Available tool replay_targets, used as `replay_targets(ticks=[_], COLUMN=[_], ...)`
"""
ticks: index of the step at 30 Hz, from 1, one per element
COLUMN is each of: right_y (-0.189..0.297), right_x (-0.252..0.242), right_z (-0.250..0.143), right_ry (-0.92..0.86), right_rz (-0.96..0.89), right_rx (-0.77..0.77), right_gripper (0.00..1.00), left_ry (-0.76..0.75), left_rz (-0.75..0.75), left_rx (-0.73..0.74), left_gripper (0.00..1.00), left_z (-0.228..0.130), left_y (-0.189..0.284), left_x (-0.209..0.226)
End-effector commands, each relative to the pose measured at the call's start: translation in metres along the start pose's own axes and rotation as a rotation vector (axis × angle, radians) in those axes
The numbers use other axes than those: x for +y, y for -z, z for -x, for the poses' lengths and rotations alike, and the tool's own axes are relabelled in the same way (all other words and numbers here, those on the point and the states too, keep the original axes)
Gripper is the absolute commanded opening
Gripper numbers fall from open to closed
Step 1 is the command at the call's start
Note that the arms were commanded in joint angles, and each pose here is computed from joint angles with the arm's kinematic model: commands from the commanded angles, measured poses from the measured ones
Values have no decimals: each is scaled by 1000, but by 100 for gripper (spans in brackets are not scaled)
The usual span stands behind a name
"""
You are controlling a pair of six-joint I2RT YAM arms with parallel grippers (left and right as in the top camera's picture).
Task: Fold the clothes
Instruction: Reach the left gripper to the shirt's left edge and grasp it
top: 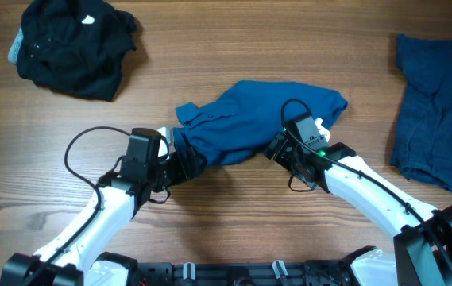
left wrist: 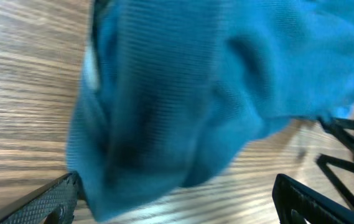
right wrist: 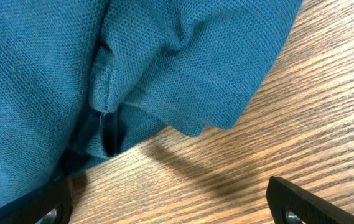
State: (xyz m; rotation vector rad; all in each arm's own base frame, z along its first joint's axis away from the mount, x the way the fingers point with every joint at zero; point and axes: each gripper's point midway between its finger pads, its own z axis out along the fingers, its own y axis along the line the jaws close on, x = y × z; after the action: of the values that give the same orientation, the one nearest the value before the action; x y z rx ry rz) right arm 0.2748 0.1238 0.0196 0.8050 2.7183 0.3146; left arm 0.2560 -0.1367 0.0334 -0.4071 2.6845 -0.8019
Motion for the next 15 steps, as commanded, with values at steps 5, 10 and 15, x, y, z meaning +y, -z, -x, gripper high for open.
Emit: replay_targets(ticks=[5,10,15], right_y=[-1,-1,-1], right_x=[-4,-4,-4], right_z=[3,3,3], right_ry=[-13,-13,-12], right_rz=[-19,-19,-18], right_rx=[-20,-20,-21], right_gripper=[100,100,100], left_ry=[11,-4,-36], left_rz=[40,-5,-31], left_rx=[-72,-74,-85], left_gripper=[99,93,93], left_z=[18,20,21], left_y=[-4,-5,-6], left_x=[3,-7,-17])
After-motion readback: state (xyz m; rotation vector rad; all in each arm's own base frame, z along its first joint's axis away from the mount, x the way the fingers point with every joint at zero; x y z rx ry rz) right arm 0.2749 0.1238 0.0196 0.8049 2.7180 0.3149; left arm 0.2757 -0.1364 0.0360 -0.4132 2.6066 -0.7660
